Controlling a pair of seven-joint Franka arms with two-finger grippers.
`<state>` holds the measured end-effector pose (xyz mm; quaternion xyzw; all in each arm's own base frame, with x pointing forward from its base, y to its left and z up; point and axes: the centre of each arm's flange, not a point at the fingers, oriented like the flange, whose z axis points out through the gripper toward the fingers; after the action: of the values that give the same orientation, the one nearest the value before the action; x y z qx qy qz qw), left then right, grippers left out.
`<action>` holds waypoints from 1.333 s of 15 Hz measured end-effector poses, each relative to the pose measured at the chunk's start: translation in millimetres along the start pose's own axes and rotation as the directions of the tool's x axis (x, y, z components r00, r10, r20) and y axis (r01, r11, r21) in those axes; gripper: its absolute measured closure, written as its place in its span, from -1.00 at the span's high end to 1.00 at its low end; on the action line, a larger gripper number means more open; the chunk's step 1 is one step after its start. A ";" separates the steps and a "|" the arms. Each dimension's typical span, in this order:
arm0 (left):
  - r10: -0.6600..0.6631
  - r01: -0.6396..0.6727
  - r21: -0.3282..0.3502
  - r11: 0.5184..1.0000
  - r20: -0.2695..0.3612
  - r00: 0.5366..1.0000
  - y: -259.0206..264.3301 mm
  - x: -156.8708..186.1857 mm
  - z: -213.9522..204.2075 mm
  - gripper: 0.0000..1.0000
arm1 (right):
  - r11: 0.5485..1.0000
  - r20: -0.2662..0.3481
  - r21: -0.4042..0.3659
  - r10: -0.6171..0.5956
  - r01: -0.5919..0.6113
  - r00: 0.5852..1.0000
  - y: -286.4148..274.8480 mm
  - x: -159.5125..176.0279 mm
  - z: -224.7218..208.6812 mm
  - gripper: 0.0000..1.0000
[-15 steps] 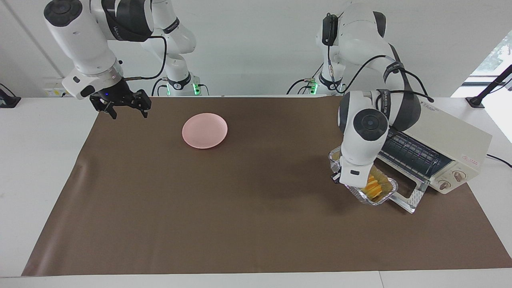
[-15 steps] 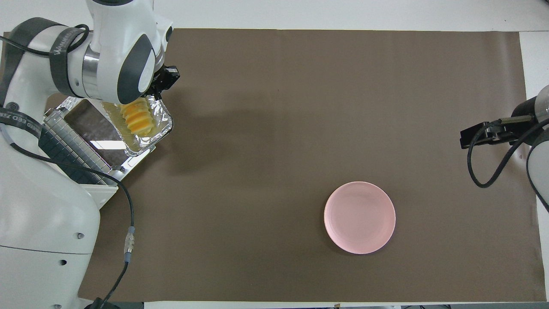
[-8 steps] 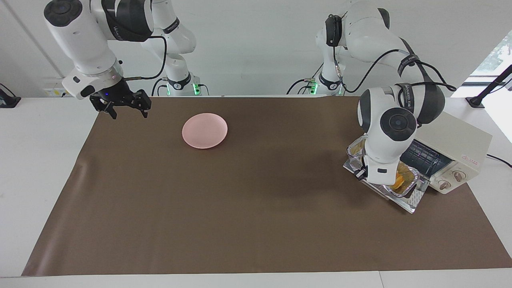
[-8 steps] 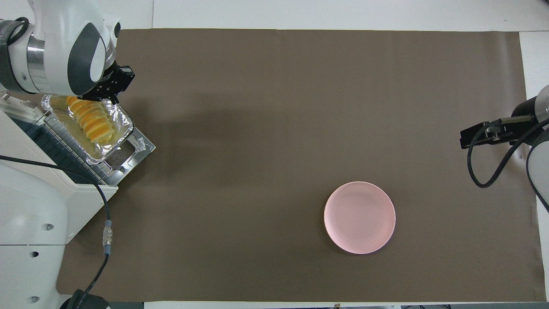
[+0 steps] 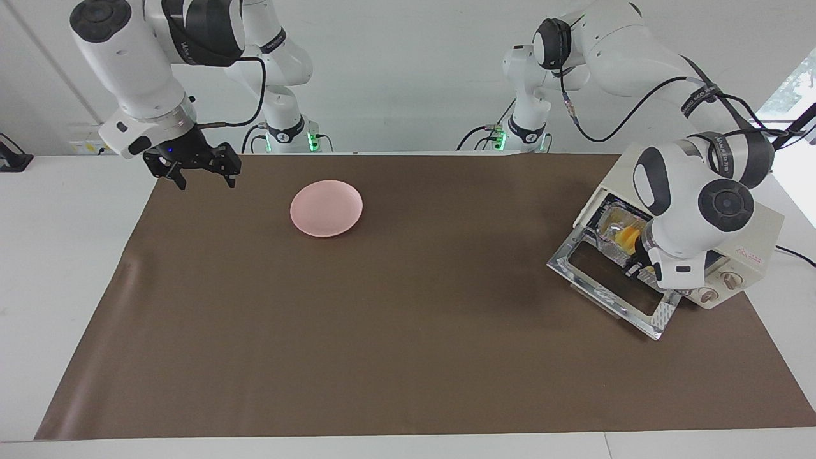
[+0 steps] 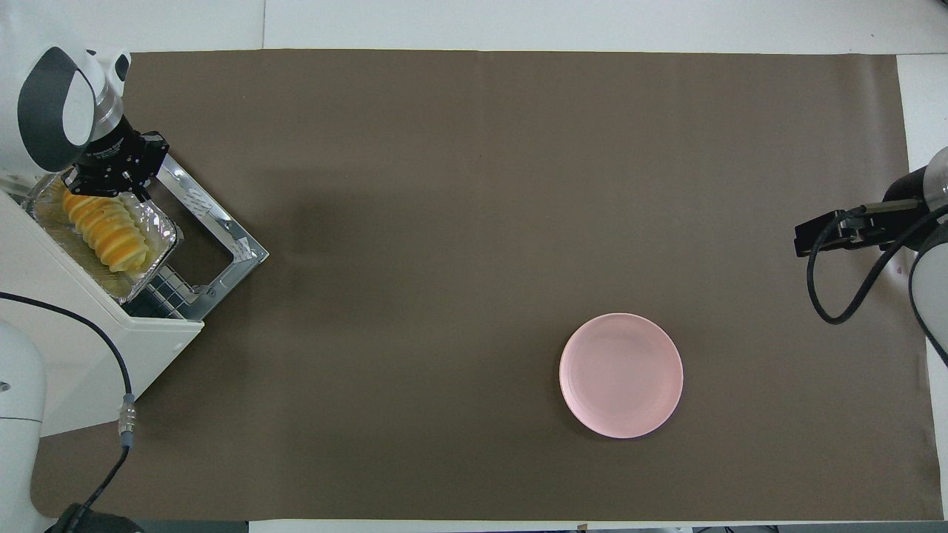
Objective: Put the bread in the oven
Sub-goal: 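Lower the tray inside the oven and open the left gripper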
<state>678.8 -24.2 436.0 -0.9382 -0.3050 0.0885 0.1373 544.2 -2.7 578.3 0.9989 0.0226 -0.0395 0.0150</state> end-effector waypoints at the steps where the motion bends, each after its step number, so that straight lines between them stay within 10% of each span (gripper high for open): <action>1: -0.008 0.008 0.002 1.000 0.005 1.000 -5.4 3.1 3.5 -0.96 | 1.000 0.000 0.000 0.000 0.000 1.000 0.0 0.0 0.0 1.00; 20: 0.002 -0.006 0.091 0.996 0.038 0.999 -42.6 -6.4 60.1 -0.96 | 1.000 0.000 0.000 0.000 0.000 1.000 0.0 0.0 0.0 1.00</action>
<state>635.4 17.3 392.9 -0.9297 -0.3015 0.1205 0.1737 544.2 -2.7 578.3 0.9989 0.0226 -0.0395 0.0150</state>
